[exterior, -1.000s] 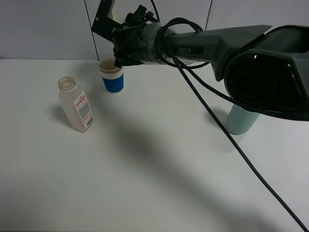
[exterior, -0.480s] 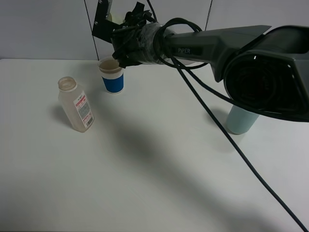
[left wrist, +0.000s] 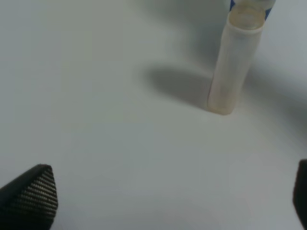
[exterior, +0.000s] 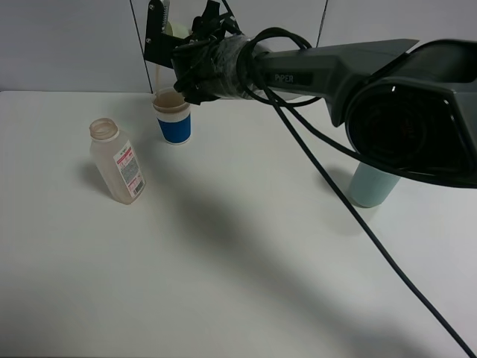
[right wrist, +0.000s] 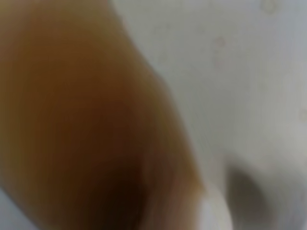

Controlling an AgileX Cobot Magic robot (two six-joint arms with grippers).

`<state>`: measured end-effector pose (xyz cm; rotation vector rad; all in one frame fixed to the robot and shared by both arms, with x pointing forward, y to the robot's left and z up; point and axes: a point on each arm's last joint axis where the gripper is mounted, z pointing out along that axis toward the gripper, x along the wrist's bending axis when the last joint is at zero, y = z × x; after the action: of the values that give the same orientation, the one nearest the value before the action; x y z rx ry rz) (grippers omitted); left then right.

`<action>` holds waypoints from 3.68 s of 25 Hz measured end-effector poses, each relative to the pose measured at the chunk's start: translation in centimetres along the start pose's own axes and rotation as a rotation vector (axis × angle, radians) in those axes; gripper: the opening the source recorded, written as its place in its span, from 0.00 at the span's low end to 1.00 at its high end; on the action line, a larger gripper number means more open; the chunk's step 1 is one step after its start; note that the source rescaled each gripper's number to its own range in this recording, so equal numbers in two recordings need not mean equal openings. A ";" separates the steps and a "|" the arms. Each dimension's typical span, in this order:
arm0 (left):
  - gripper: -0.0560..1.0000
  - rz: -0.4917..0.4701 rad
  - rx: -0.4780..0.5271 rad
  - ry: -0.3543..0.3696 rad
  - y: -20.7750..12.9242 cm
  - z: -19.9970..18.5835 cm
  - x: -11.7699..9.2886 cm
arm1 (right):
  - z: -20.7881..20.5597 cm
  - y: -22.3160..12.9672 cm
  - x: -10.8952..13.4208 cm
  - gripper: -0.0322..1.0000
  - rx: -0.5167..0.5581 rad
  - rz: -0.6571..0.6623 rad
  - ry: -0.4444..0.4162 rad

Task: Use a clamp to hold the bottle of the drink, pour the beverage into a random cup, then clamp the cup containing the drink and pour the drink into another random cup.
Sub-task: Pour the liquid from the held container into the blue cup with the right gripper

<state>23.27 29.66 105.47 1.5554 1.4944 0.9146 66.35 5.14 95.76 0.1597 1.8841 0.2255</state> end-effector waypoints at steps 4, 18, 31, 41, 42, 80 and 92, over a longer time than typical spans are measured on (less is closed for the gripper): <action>1.00 0.000 0.000 0.000 0.0 0.0 0.0 | 0.0 0.0 0.0 0.06 0.001 -0.032 -0.005; 1.00 0.000 0.000 0.000 0.0 0.0 0.0 | 0.0 -0.2 -0.2 0.06 0.018 -0.068 -0.019; 1.00 0.000 0.000 0.000 0.0 0.0 0.0 | 0.0 -0.1 -0.2 0.06 0.018 -0.117 -0.024; 1.00 0.000 0.000 0.000 0.0 0.0 0.0 | 0.0 -0.3 -0.3 0.06 0.032 -0.148 -0.029; 1.00 0.000 0.000 0.000 0.0 0.0 0.0 | 0.0 -0.3 -0.3 0.06 0.034 -0.148 -0.030; 1.00 0.000 0.000 0.001 0.0 0.0 0.0 | -0.1 -0.3 -1.2 0.06 0.049 -0.313 -0.102; 1.00 0.000 0.000 0.001 0.0 0.0 0.0 | -0.1 -0.2 -1.4 0.06 0.050 -0.409 -0.114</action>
<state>23.27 29.67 105.47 1.5557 1.4947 0.9156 66.66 4.60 96.99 -0.1762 1.7658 -0.1079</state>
